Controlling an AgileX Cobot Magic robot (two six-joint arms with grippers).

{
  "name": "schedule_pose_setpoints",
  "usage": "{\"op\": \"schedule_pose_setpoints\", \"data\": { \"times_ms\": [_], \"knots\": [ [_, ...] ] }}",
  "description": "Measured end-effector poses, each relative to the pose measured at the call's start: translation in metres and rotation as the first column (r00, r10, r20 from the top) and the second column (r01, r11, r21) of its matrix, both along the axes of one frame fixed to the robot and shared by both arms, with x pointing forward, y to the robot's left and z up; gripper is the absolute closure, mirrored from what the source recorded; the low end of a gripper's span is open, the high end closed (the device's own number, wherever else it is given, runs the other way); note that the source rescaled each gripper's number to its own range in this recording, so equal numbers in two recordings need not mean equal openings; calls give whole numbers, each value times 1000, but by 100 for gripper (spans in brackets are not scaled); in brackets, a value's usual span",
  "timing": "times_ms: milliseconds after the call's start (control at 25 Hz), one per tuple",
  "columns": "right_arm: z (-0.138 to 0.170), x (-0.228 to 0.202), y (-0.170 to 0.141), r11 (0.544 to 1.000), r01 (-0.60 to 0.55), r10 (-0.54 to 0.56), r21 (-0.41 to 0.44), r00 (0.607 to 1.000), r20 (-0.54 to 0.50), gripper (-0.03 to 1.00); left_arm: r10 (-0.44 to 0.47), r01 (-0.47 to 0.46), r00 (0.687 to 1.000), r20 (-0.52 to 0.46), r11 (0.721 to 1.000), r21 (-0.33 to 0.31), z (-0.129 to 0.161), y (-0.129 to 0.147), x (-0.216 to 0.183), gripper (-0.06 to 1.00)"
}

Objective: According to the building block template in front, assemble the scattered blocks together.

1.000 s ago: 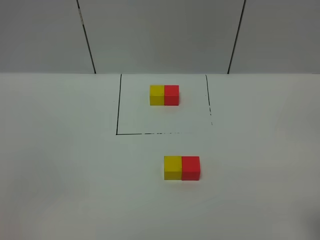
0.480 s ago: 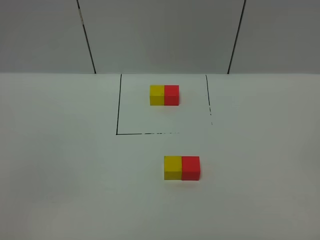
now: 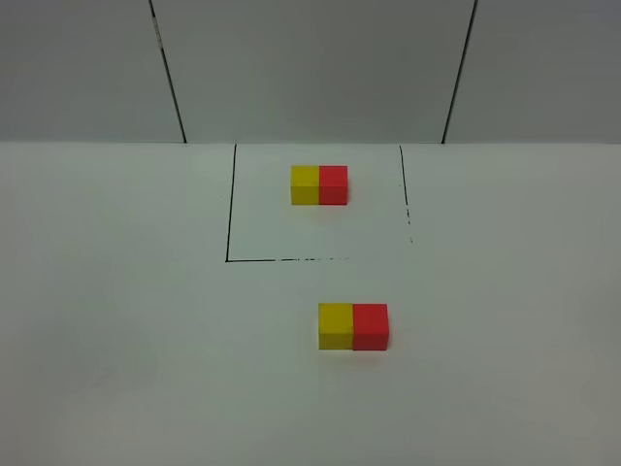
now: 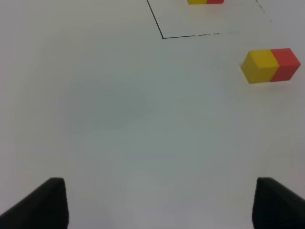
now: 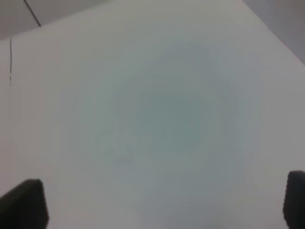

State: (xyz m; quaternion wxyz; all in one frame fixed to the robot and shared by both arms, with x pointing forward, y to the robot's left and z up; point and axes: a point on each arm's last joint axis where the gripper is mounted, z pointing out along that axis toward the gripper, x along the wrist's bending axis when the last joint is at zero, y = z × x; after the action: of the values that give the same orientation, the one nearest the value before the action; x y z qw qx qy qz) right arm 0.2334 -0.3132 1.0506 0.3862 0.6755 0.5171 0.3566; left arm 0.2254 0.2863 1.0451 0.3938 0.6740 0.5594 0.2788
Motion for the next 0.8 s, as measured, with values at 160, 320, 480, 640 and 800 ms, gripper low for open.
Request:
{"op": "schedule_pose_setpoints", "data": {
  "times_ms": [160, 320, 480, 640, 800],
  "knots": [
    [0, 0, 0, 1000, 0, 0, 0, 1000, 0, -2, 0, 0, 1000, 0, 1000, 0, 0, 0, 0, 28],
    [0, 0, 0, 1000, -1, 1, 1, 1000, 0, 3, 0, 0, 1000, 0, 1000, 0, 0, 0, 0, 28],
    [0, 0, 0, 1000, -1, 1, 1, 1000, 0, 9, 0, 0, 1000, 0, 1000, 0, 0, 0, 0, 28],
    [0, 0, 0, 1000, -1, 1, 1, 1000, 0, 14, 0, 0, 1000, 0, 1000, 0, 0, 0, 0, 28],
    [0, 0, 0, 1000, -1, 1, 1, 1000, 0, 15, -1, 1, 1000, 0, 1000, 2, 0, 0, 0, 28]
  ]
}}
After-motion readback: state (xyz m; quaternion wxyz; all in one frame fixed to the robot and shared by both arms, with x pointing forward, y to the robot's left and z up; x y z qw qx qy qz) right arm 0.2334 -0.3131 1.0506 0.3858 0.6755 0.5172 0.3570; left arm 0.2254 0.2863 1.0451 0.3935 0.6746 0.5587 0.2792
